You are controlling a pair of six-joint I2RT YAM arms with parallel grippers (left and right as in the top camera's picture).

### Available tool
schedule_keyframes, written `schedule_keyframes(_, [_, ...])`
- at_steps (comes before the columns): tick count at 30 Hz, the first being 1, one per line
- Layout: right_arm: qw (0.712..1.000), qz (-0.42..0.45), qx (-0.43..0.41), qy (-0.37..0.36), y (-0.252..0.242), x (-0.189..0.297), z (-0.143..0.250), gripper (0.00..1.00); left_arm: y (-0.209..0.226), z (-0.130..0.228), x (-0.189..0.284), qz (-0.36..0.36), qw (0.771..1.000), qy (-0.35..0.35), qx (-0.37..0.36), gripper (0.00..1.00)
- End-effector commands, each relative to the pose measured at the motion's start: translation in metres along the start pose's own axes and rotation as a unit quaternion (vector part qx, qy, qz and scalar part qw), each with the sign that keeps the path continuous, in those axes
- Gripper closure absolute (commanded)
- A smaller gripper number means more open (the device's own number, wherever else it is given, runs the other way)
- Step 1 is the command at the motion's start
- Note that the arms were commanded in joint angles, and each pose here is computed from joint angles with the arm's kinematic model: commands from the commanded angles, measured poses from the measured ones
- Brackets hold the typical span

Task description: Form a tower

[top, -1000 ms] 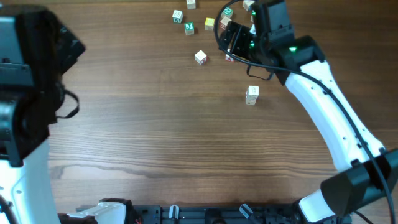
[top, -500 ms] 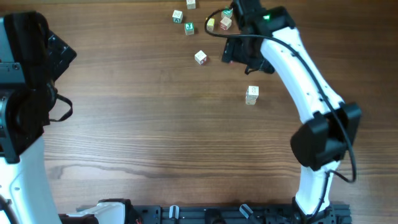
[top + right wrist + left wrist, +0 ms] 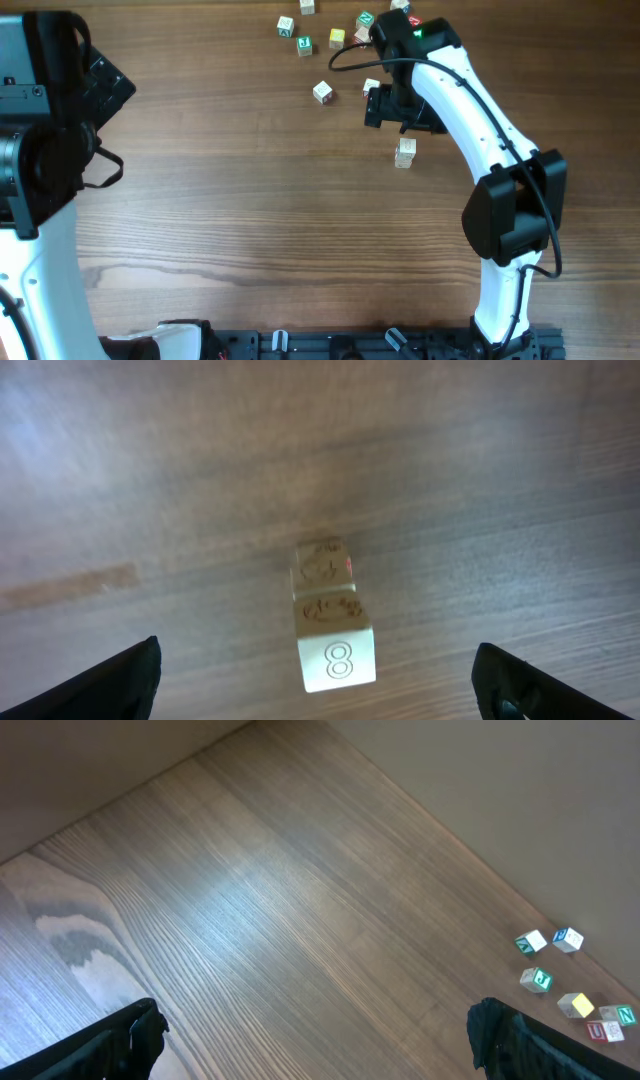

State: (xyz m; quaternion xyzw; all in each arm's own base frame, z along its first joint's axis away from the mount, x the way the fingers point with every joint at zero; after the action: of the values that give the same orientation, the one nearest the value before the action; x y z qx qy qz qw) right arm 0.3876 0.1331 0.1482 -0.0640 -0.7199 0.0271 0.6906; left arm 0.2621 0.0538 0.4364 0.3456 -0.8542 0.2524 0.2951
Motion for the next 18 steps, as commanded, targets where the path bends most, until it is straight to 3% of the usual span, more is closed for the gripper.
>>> schedule_keyframes(1, [0.999, 0.001, 0.033, 0.032, 0.000, -0.019, 0.007, 0.00, -0.001, 0.001, -0.005, -0.005, 1.000, 0.008, 0.003, 0.00])
schedule_keyframes(3, [0.999, -0.004, 0.038, 0.022, -0.004, -0.011, 0.004, 0.00, -0.001, 0.001, -0.005, -0.005, 1.000, 0.008, 0.003, 0.00])
schedule_keyframes(8, [0.995, -0.045, 0.061, -0.070, -0.048, 0.089, 0.024, 0.00, -0.001, 0.001, -0.005, -0.006, 1.000, 0.008, 0.003, 0.00])
schedule_keyframes(11, [0.989, -0.065, 0.057, -0.118, -0.053, 0.119, 0.031, 0.00, -0.001, 0.001, -0.005, -0.005, 1.000, 0.008, 0.003, 0.00])
schedule_keyframes(14, [0.987, -0.094, 0.059, -0.115, -0.040, 0.101, 0.024, 0.00, -0.001, 0.001, -0.005, -0.005, 1.000, 0.008, 0.003, 0.00])
schedule_keyframes(18, [0.987, -0.127, 0.058, -0.084, -0.018, 0.036, 0.022, 0.00, -0.001, 0.002, -0.005, -0.006, 1.000, 0.008, -0.001, 0.00])
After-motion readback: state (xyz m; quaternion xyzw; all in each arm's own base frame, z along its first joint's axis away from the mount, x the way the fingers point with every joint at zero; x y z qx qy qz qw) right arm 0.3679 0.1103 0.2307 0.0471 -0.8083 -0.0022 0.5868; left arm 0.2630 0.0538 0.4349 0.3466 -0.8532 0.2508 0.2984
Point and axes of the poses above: each gripper's point midway between its finger pads, its own x axis back along the fingers, its own y axis along the line the jaws close on, z = x × y, the point moved 4 cm from there along x, back along the fingers, and after that the axes turned 6 degrees about x, right-handed, at the moved point
